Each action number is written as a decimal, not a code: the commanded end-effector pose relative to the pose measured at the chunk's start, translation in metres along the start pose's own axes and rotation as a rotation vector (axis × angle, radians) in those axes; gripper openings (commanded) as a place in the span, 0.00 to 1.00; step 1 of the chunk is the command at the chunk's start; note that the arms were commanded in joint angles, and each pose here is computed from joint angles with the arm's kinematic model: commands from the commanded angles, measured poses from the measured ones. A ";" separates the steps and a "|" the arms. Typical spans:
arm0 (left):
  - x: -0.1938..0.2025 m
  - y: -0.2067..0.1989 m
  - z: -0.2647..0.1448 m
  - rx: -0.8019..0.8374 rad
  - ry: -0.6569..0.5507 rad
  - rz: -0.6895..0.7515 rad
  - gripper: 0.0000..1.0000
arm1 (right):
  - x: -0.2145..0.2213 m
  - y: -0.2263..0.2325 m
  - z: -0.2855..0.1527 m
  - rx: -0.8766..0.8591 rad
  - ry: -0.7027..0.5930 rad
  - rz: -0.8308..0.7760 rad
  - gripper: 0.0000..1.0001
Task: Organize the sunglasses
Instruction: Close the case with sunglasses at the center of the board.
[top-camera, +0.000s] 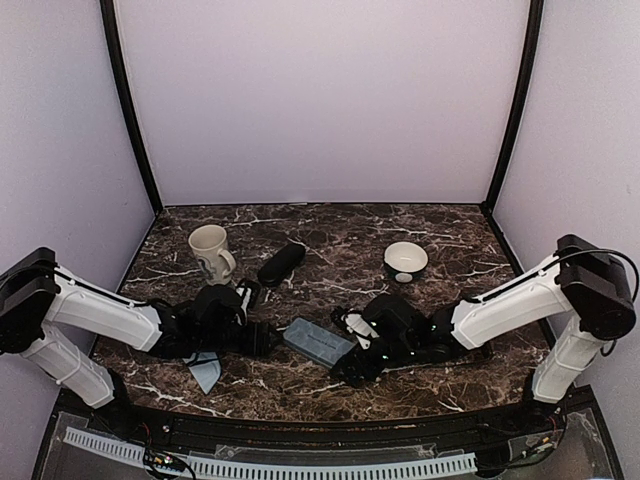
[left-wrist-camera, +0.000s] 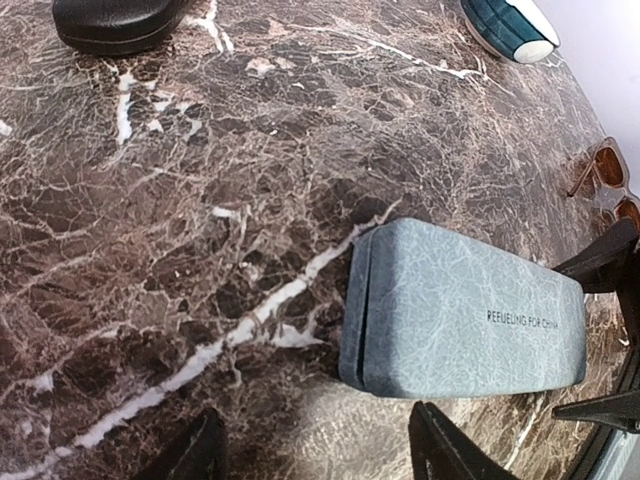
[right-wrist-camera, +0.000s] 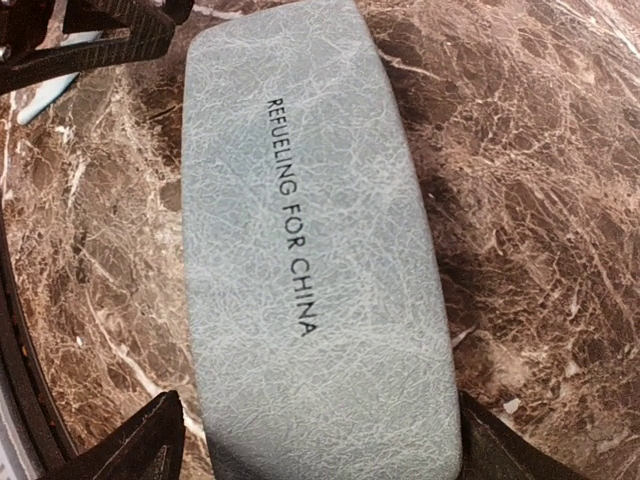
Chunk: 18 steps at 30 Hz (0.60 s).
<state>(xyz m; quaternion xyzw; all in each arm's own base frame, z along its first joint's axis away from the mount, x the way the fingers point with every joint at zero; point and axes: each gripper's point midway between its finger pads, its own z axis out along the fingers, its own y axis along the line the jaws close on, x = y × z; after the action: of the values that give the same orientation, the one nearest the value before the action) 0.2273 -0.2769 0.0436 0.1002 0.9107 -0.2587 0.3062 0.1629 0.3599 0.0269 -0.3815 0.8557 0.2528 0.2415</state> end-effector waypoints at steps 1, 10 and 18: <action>-0.009 0.000 0.004 -0.026 -0.012 0.017 0.63 | 0.051 -0.021 0.005 0.157 0.199 -0.046 0.89; -0.016 -0.008 0.008 0.012 -0.040 -0.004 0.63 | 0.058 -0.025 0.020 0.239 0.233 -0.074 0.83; -0.001 -0.004 0.027 -0.014 0.029 -0.001 0.60 | 0.059 -0.026 0.020 0.254 0.233 -0.068 0.79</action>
<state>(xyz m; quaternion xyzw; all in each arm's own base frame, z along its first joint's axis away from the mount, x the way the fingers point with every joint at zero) 0.2382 -0.2903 0.0374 0.0990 0.9093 -0.2600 0.3095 0.1745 0.3680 0.0171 -0.3939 0.8618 0.1511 0.2816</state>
